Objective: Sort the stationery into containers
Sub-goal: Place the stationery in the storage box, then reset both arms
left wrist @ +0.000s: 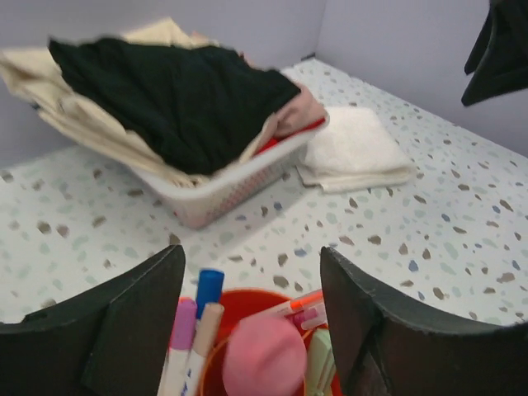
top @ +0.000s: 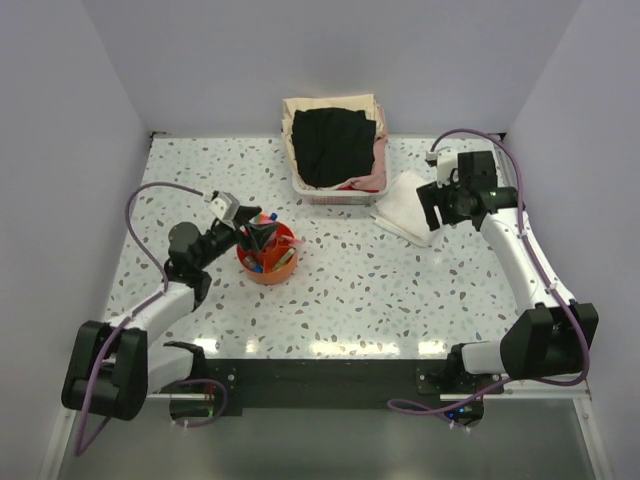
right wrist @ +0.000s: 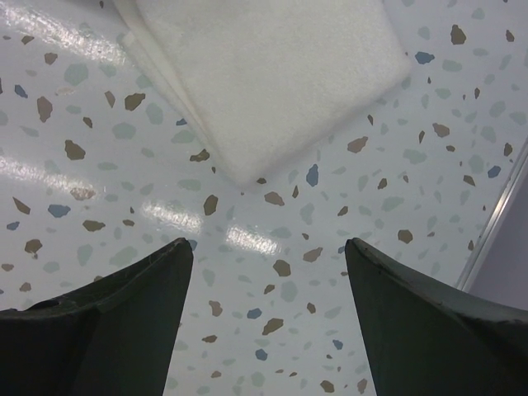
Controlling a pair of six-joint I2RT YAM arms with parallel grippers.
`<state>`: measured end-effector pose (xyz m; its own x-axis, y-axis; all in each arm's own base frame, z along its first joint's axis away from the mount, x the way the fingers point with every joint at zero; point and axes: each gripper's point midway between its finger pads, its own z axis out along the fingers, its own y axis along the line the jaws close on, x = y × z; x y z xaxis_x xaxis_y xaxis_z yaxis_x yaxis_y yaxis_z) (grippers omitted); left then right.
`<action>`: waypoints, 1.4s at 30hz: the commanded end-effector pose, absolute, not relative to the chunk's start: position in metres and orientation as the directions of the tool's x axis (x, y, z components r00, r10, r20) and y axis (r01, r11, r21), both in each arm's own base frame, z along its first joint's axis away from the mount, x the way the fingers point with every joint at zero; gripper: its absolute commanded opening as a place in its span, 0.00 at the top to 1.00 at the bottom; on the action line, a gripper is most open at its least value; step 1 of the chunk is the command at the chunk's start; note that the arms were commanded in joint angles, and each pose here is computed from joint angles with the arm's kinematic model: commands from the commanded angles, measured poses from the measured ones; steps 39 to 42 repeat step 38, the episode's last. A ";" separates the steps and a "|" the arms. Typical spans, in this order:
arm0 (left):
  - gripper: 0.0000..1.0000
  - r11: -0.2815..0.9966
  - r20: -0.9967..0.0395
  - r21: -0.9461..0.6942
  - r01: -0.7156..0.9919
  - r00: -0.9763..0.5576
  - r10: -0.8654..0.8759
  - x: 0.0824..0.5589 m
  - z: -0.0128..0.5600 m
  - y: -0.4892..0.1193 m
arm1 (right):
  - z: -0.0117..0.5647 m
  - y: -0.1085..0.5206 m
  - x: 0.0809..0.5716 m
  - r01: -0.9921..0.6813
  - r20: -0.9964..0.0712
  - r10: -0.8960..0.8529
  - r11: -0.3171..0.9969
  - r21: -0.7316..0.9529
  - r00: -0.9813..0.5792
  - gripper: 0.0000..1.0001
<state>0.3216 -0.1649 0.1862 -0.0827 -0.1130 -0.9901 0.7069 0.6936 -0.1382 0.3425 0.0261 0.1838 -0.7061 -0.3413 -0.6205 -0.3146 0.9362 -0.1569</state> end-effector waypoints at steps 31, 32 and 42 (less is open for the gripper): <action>0.00 0.973 -0.945 0.228 -0.010 -0.242 0.219 0.369 0.243 0.052 | 0.218 0.056 0.296 -0.228 -0.705 -0.235 0.968 -0.107 -0.669 0.01; 0.00 0.972 -0.947 0.236 -0.005 -0.224 0.229 0.373 0.255 0.055 | 0.217 0.057 0.297 -0.229 -0.707 -0.233 0.968 -0.103 -0.667 0.01; 0.00 0.965 -0.937 0.251 0.076 -0.230 0.262 0.385 0.261 0.050 | 0.217 0.064 0.314 -0.246 -0.730 -0.237 0.964 -0.097 -0.642 0.01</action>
